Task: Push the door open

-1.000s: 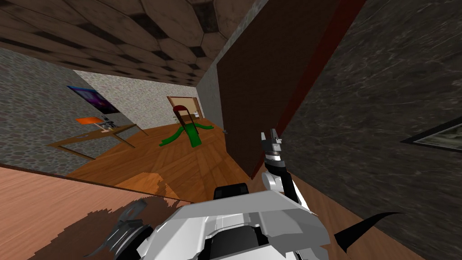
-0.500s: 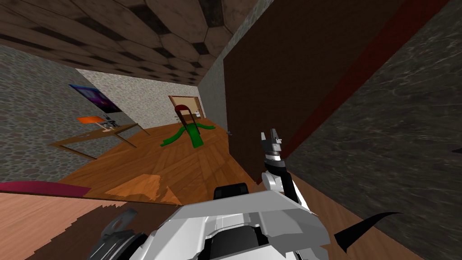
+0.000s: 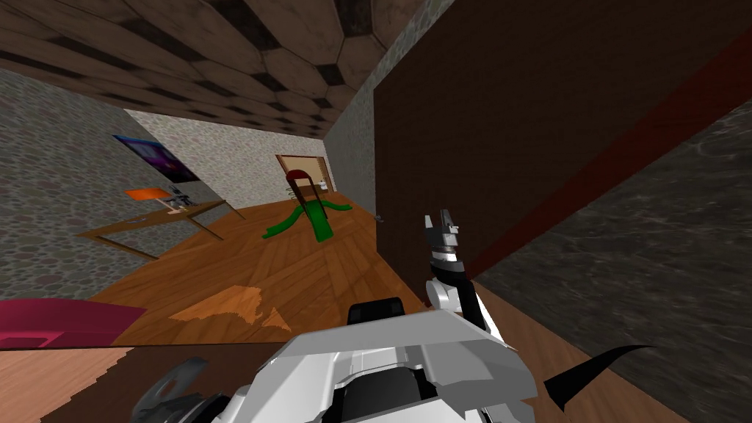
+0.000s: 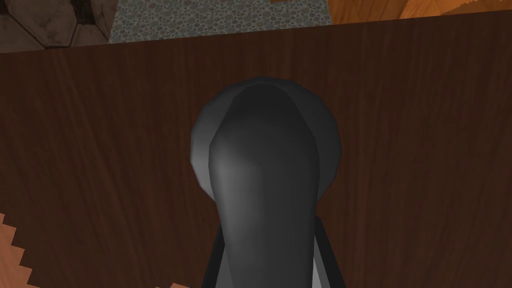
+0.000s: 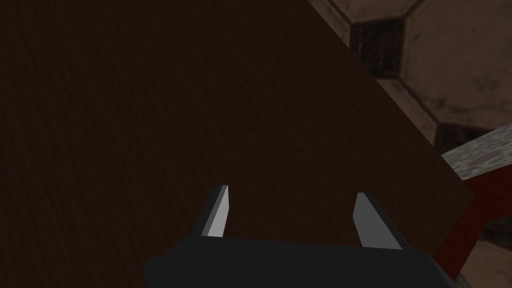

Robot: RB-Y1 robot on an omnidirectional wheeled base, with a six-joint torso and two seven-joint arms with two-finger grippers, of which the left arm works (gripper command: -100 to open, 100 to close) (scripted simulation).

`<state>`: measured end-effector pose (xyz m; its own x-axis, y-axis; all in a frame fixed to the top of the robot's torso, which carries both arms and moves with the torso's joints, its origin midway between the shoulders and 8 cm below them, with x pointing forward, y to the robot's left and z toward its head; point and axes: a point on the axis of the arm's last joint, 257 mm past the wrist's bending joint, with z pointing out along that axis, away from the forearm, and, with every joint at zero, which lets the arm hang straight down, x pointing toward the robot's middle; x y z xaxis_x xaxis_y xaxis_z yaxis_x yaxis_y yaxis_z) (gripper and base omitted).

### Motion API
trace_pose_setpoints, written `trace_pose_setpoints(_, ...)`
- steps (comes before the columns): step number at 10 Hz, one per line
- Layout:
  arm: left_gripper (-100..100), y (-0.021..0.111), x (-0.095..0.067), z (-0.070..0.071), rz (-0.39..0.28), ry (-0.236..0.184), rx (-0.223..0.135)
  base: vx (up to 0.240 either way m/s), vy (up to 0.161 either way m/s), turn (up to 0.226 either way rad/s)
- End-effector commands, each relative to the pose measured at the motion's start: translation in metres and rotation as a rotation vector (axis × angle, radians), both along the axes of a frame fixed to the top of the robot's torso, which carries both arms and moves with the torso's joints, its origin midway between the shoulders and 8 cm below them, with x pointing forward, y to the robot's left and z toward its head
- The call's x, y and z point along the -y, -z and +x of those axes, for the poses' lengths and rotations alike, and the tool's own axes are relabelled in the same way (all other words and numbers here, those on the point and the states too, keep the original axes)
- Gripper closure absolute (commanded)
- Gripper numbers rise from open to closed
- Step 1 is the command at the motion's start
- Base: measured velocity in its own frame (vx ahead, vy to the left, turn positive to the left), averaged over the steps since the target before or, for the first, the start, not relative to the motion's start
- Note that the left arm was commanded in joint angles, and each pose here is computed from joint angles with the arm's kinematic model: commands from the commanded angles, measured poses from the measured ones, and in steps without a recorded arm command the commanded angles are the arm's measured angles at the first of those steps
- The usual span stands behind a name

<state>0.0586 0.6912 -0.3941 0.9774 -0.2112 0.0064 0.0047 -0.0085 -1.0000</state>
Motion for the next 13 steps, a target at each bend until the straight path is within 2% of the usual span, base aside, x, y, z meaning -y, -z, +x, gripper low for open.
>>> trace_pose_setpoints(1, 100, 0.000, -0.005, -0.012, 0.003, -0.028, -0.006, 0.126, 0.097, 0.036)
trace_pose_setpoints(3, 100, -0.001, -0.008, -0.033, 0.004, -0.077, -0.006, 0.146, 0.121, 0.046)
trace_pose_setpoints(8, 100, -0.002, -0.011, -0.068, 0.006, -0.160, -0.006, 0.145, 0.155, 0.039)
trace_pose_setpoints(9, 100, -0.002, -0.011, -0.068, 0.006, -0.160, -0.006, 0.106, 0.121, 0.035)
trace_pose_setpoints(10, 100, -0.002, -0.012, -0.078, 0.007, -0.183, -0.006, 0.100, 0.119, 0.028)
trace_pose_setpoints(12, 100, -0.003, -0.012, -0.090, 0.007, -0.210, -0.006, 0.131, 0.137, 0.038)
trace_pose_setpoints(13, 100, 0.002, -0.008, -0.088, -0.001, -0.202, -0.008, 0.048, 0.069, 0.023)
